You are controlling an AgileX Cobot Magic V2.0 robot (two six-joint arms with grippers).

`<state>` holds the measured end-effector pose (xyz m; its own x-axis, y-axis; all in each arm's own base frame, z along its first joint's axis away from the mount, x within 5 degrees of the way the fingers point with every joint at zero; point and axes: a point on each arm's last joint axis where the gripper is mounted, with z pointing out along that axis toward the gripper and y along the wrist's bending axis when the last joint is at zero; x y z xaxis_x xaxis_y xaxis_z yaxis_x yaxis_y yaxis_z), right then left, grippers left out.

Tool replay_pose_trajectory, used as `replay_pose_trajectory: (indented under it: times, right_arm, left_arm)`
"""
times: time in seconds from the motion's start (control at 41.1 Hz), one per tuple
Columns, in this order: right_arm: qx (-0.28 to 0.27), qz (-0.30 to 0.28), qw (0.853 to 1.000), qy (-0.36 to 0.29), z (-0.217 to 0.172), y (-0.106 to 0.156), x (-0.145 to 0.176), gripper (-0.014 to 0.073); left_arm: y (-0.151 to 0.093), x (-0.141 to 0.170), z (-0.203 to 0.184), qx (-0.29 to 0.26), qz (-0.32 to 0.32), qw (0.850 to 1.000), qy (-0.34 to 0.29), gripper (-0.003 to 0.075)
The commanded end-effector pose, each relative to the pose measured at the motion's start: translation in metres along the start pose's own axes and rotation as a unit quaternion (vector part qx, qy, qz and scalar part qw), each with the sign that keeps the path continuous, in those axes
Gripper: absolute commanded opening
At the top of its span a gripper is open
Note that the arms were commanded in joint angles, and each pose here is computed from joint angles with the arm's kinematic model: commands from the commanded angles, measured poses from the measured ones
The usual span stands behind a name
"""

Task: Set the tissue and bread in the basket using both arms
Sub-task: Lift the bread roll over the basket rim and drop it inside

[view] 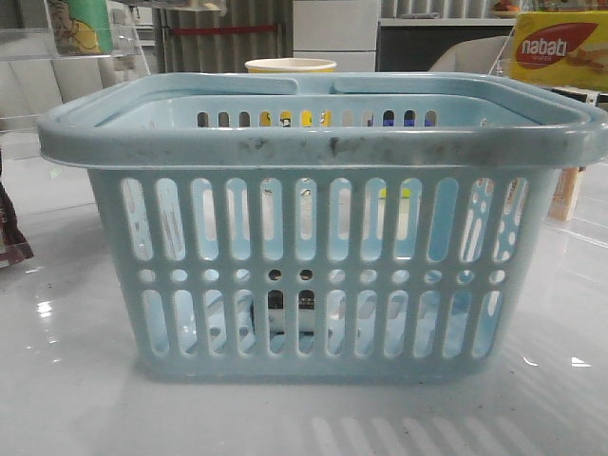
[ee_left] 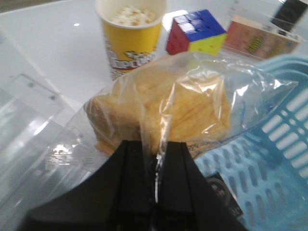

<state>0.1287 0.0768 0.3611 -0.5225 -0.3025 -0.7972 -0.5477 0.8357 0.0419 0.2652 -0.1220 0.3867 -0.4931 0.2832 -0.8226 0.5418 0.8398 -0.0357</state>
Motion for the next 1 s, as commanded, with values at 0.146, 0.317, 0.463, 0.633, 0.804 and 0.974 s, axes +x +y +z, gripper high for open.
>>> replay_pose_trajectory:
  times: [0.146, 0.317, 0.463, 0.633, 0.804, 0.974]
  right_arm:
    - [0.002, -0.005, 0.999, -0.047, -0.008, 0.001, -0.012, 0.0542]
    - [0.002, -0.005, 0.999, -0.047, -0.008, 0.001, -0.012, 0.0542]
    - [0.002, -0.005, 0.999, -0.047, -0.008, 0.001, -0.012, 0.0542]
    - [0.003, -0.005, 0.999, -0.053, -0.008, 0.000, -0.013, 0.0542]
    - [0.003, -0.005, 0.999, -0.054, -0.008, 0.000, -0.013, 0.0542]
    - [0.004, -0.005, 0.998, -0.059, -0.008, 0.000, -0.014, 0.0542]
  left_arm:
    - [-0.044, 0.013, 0.007, 0.050, 0.039, 0.997, -0.043, 0.0097]
    - [-0.047, 0.016, 0.020, 0.050, 0.042, 0.997, -0.039, 0.0288]
    - [-0.047, 0.014, 0.015, 0.047, 0.045, 0.997, -0.051, 0.0491]
    - [-0.047, 0.009, -0.016, 0.043, 0.062, 0.994, -0.077, 0.0497]
    - [-0.051, 0.016, -0.059, 0.055, 0.076, 0.993, -0.070, 0.0497]
    - [-0.054, 0.040, -0.096, 0.063, 0.081, 0.992, -0.069, 0.0497]
